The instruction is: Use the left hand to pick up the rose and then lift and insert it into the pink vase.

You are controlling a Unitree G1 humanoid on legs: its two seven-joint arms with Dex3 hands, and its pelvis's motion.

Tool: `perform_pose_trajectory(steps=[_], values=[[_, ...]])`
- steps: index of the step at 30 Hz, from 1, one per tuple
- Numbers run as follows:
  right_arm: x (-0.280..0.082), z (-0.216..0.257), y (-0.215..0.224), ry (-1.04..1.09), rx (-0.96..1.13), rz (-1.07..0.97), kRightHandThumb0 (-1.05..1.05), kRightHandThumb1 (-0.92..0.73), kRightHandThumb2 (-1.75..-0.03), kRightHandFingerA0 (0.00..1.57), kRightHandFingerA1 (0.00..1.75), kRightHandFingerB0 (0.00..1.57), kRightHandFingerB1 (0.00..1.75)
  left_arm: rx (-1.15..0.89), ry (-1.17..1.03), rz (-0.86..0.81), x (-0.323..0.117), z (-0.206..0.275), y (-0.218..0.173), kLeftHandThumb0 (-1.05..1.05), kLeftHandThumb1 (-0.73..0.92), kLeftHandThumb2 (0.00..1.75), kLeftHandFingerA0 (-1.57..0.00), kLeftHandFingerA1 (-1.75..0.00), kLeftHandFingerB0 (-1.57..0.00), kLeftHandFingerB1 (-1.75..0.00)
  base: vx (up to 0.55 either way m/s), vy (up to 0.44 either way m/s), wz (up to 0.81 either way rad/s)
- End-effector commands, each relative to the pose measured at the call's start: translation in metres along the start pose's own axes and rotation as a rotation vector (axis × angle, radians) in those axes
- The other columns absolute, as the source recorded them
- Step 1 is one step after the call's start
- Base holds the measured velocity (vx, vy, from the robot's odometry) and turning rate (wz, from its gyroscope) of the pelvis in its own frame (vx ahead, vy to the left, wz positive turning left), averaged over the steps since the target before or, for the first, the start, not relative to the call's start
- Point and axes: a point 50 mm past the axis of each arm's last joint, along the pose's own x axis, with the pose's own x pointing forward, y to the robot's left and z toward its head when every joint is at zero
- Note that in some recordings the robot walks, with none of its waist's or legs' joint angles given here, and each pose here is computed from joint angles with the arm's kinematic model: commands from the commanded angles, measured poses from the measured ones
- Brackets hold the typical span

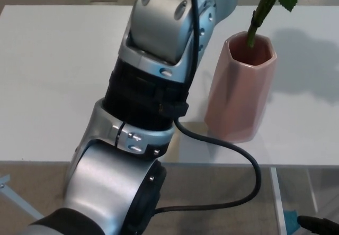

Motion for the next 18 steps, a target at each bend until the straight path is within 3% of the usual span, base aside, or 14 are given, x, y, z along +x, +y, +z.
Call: perform_pose_trajectory(steps=[1,6,8,18], values=[[-0.0011,-0.0045,-0.0025,0.026,0.012,-0.005,-0.20,-0.63,-0.58,0.60,0.50,0.55,0.47,-0.164,0.065,-0.116,-0.0014,-0.0081,-0.0348,-0.18,0.81,0.63,-0.96,-1.47,-0.79,-0.73,0.00,0.000,0.00],[-0.0011,-0.0040,-0.0029,0.023,0.013,-0.004,-0.20,-0.63,-0.58,0.60,0.50,0.55,0.47,-0.178,0.076,-0.122,-0.0032,-0.0058,-0.0364,-0.18,0.82,0.63,-0.96,-1.47,-0.78,-0.73,0.00,0.000,0.00],[-0.0010,-0.0043,-0.0027,0.024,0.014,-0.004,-0.20,-0.63,-0.58,0.60,0.50,0.55,0.47,-0.174,0.077,-0.125,-0.0040,-0.0060,-0.0372,-0.17,0.81,0.66,-0.96,-1.49,-0.77,-0.83,0.00,0.000,0.00],[-0.0004,-0.0028,-0.0031,0.020,0.014,-0.008,-0.21,-0.63,-0.58,0.60,0.50,0.55,0.47,-0.147,0.093,-0.114,-0.0044,-0.0100,-0.0346,-0.19,0.82,0.64,-0.96,-1.48,-0.80,-0.81,0.00,0.000,0.00]])
